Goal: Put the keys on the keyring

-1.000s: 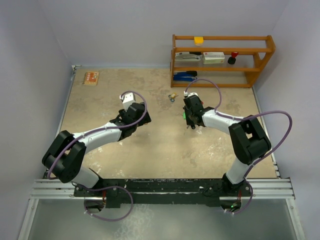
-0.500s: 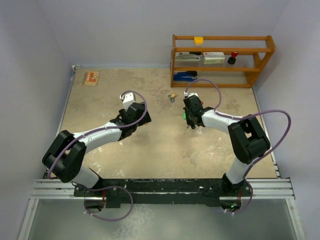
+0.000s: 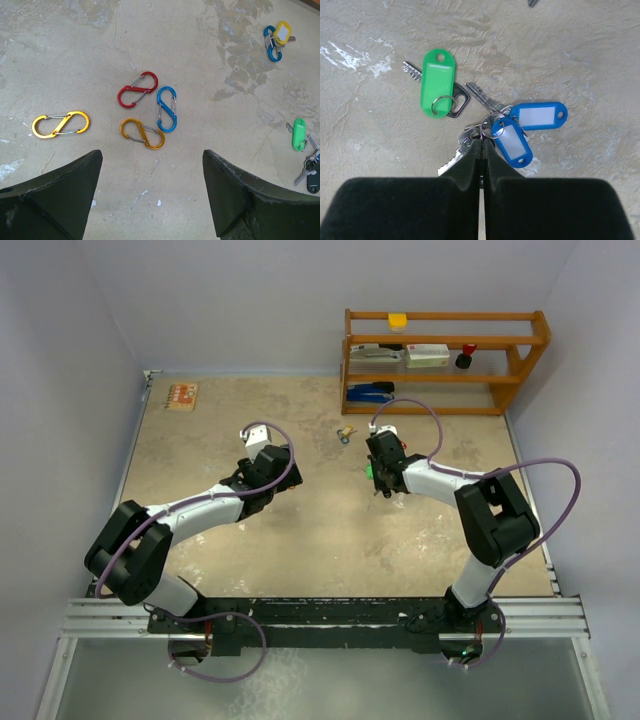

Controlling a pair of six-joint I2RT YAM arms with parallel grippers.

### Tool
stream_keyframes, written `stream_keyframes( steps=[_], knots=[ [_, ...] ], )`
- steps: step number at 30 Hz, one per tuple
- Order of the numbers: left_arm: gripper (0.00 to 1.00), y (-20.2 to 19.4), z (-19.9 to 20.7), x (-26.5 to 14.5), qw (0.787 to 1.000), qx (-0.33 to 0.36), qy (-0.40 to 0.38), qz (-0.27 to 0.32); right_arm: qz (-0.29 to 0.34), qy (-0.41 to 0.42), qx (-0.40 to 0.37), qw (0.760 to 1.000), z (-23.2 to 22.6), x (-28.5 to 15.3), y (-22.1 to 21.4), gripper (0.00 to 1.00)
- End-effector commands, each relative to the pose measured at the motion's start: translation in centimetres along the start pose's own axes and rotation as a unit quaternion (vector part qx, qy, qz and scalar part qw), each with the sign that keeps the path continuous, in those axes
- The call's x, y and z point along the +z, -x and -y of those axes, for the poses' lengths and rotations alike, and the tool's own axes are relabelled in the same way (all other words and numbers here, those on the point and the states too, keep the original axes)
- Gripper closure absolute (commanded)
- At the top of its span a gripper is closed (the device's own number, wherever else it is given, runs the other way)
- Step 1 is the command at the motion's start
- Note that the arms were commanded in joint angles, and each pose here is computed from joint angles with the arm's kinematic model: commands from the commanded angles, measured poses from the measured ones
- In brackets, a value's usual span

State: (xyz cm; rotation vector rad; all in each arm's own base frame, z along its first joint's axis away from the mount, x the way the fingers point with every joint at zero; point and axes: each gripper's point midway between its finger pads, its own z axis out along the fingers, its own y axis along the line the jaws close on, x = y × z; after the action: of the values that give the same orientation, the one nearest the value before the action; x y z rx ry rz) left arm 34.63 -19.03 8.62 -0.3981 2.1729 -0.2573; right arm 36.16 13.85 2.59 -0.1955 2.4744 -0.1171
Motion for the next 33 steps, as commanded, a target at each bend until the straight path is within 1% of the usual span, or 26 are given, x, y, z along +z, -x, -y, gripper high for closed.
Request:
stream_keyframes(
  steps=[1,4,9,14,19,23,27,31,33],
  knots=[
    [0.22,2.2,1.3,0.0,0.999,-0.016,-0.009,0.028,0.047,-0.024,0.007,0.999,1.1,-1.7,2.9,1.00],
    [0.22,2.3,0.8,0.0,0.999,-0.010,0.001,0.031,0.074,-0.014,0.005,0.997,1.0,-3.4,3.9,1.00],
    [0.21,3.1,-1.2,0.0,0.998,0.006,0.045,0.049,0.121,0.025,0.000,0.992,0.2,-6.3,5.7,1.00],
    [0.21,2.9,-3.7,0.8,0.993,0.031,0.100,0.048,0.148,0.058,-0.001,0.987,-0.7,-8.5,6.7,1.00],
    [0.20,2.6,-6.1,1.8,0.990,0.027,0.136,0.040,0.166,0.073,-0.002,0.984,-1.2,-9.8,7.3,1.00],
    [0.20,2.8,-7.4,2.6,0.989,0.009,0.145,0.040,0.169,0.079,-0.003,0.982,-1.5,-10.2,7.5,1.00],
    [0.20,3.0,-7.7,3.0,0.990,-0.010,0.135,0.044,0.171,0.082,-0.003,0.982,-1.5,-10.4,7.3,1.00],
    [0.19,2.9,-7.6,3.8,0.993,-0.038,0.104,0.041,0.174,0.082,-0.002,0.981,-1.5,-10.7,7.3,1.00],
    [0.18,2.3,-7.4,4.2,0.995,-0.051,0.081,0.030,0.175,0.082,-0.001,0.981,-1.4,-10.7,7.3,1.00]
  ],
)
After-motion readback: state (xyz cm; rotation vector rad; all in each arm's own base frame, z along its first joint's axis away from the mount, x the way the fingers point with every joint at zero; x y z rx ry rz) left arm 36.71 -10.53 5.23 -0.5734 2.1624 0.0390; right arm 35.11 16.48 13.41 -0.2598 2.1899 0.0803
